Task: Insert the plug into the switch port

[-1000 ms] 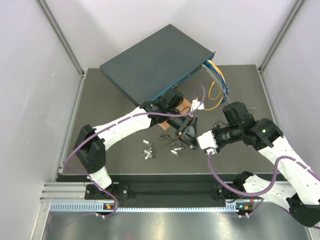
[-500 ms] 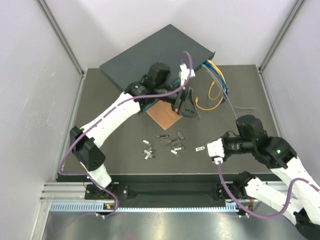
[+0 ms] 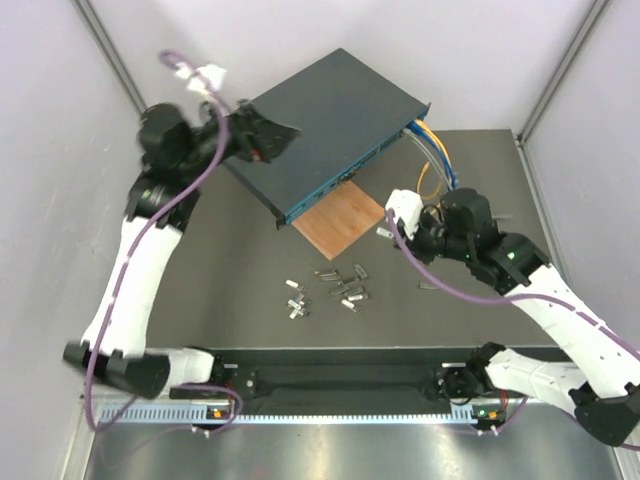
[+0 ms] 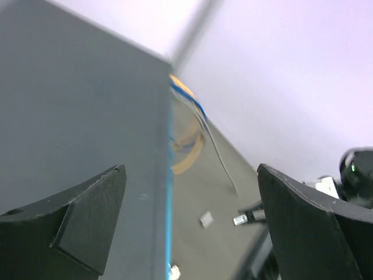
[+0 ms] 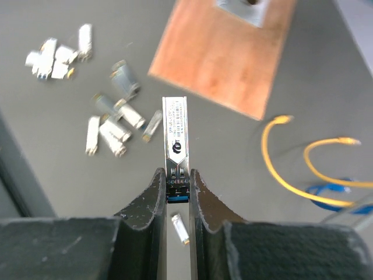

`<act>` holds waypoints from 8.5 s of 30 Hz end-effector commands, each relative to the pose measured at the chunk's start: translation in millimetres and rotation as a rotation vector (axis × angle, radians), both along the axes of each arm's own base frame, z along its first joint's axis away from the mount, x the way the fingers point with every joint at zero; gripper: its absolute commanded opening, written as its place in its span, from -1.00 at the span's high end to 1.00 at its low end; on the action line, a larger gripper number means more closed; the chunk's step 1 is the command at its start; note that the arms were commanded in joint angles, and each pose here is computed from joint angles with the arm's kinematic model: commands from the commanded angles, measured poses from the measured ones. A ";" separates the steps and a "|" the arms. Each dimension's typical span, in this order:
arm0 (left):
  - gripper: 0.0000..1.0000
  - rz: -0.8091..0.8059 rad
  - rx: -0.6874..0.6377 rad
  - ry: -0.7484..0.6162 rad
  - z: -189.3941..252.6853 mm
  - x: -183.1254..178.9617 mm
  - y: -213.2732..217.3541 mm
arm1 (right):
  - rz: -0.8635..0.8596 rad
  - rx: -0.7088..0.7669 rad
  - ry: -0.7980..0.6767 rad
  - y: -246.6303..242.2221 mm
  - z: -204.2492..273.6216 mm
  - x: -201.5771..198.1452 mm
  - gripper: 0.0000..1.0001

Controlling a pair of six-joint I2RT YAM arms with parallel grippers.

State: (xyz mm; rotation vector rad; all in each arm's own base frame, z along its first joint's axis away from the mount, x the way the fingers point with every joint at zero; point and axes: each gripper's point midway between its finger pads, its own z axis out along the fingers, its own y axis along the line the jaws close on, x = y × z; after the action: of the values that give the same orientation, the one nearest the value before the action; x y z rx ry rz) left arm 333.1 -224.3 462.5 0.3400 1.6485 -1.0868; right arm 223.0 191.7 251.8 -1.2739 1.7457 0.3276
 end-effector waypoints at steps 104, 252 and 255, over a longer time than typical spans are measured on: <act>1.00 0.320 -0.448 0.408 -138.6 26.9 98.2 | -0.386 0.219 0.068 66.8 77.9 161.2 1.00; 1.00 0.318 -0.428 0.424 -147.3 29.5 97.3 | -0.391 0.123 0.131 39.3 65.5 163.8 1.00; 1.00 0.318 -0.428 0.424 -147.3 28.8 97.3 | -0.386 0.135 0.124 41.9 71.1 165.1 1.00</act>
State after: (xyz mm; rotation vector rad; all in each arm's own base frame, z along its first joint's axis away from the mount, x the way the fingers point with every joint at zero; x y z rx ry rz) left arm 361.3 -122.2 313.5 -0.5449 1.7130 -1.3142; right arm 376.4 225.3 291.2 -0.8498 2.0862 0.2658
